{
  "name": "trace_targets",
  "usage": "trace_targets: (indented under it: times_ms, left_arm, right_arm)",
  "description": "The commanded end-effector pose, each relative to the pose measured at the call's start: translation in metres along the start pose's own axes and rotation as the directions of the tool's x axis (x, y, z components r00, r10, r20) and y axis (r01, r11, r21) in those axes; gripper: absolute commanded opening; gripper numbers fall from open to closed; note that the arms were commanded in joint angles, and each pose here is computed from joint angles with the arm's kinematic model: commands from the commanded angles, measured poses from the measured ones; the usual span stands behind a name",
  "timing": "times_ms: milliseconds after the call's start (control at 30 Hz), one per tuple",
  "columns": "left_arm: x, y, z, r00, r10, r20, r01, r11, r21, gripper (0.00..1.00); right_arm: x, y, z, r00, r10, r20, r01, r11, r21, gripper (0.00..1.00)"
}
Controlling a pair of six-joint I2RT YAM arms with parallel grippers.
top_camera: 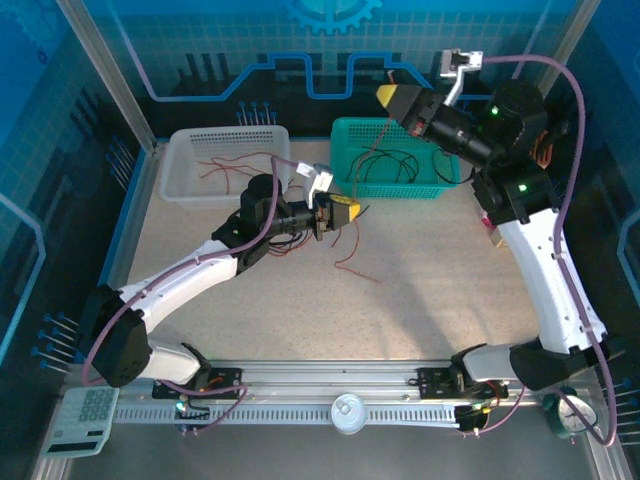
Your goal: Untangle the cables
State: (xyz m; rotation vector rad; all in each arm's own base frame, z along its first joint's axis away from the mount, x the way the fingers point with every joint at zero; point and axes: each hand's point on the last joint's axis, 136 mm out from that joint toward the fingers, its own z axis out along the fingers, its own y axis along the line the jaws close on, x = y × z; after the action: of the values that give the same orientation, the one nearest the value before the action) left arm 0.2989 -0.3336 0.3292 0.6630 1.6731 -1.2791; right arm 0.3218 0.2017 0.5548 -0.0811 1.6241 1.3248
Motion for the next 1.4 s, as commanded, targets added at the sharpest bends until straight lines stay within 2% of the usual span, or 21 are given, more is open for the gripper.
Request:
trace_targets:
  times_ms: [0, 133, 233, 567, 700, 867, 967, 1100, 1167, 1267, 1367]
  left_arm:
    - [-0.029, -0.009, -0.011, 0.996, 0.052, 0.069, -0.051, 0.999, -0.009, 0.0]
    - [-0.059, -0.003, -0.034, 0.986, 0.066, 0.153, -0.057, 0.997, -0.061, 0.0]
    - [-0.085, 0.0, -0.051, 0.971, 0.072, 0.228, -0.054, 0.995, -0.083, 0.0]
    - [-0.153, 0.009, -0.088, 0.919, 0.053, 0.392, -0.02, 0.996, -0.087, 0.0]
    - [-0.171, 0.013, -0.094, 0.903, 0.035, 0.428, -0.003, 0.997, -0.076, 0.0]
    - [-0.183, 0.013, -0.096, 0.891, 0.013, 0.455, 0.014, 0.998, -0.055, 0.0]
    - [-0.187, 0.016, -0.099, 0.882, 0.015, 0.471, 0.023, 0.997, -0.076, 0.0]
    - [-0.191, 0.024, -0.104, 0.886, 0.05, 0.462, 0.013, 0.991, -0.131, 0.0]
    - [-0.192, 0.029, -0.107, 0.891, 0.072, 0.448, -0.002, 0.988, -0.155, 0.0]
    - [-0.194, 0.037, -0.11, 0.901, 0.103, 0.422, -0.022, 0.981, -0.192, 0.0]
    - [-0.197, 0.047, -0.114, 0.905, 0.136, 0.403, -0.044, 0.972, -0.23, 0.0]
  right_arm:
    - [-0.009, -0.019, -0.024, 0.998, -0.006, 0.059, 0.002, 0.998, 0.059, 0.0]
    - [0.005, -0.068, -0.045, 0.997, 0.018, 0.077, -0.032, 0.983, 0.183, 0.0]
    - [0.028, -0.1, -0.049, 0.997, 0.051, 0.053, -0.062, 0.968, 0.244, 0.0]
    - [0.136, -0.179, -0.032, 0.977, 0.176, -0.12, -0.119, 0.92, 0.374, 0.0]
    - [0.18, -0.19, -0.017, 0.957, 0.223, -0.186, -0.139, 0.914, 0.381, 0.0]
    - [0.214, -0.18, 0.007, 0.937, 0.245, -0.25, -0.15, 0.926, 0.346, 0.0]
    - [0.223, -0.176, 0.02, 0.928, 0.25, -0.277, -0.152, 0.931, 0.331, 0.0]
    - [0.213, -0.173, 0.028, 0.934, 0.237, -0.266, -0.146, 0.936, 0.321, 0.0]
    - [0.201, -0.168, 0.03, 0.94, 0.221, -0.258, -0.135, 0.94, 0.312, 0.12]
    - [0.186, -0.165, 0.03, 0.949, 0.202, -0.241, -0.122, 0.943, 0.311, 0.36]
    - [0.175, -0.163, 0.027, 0.955, 0.19, -0.23, -0.113, 0.944, 0.311, 0.47]
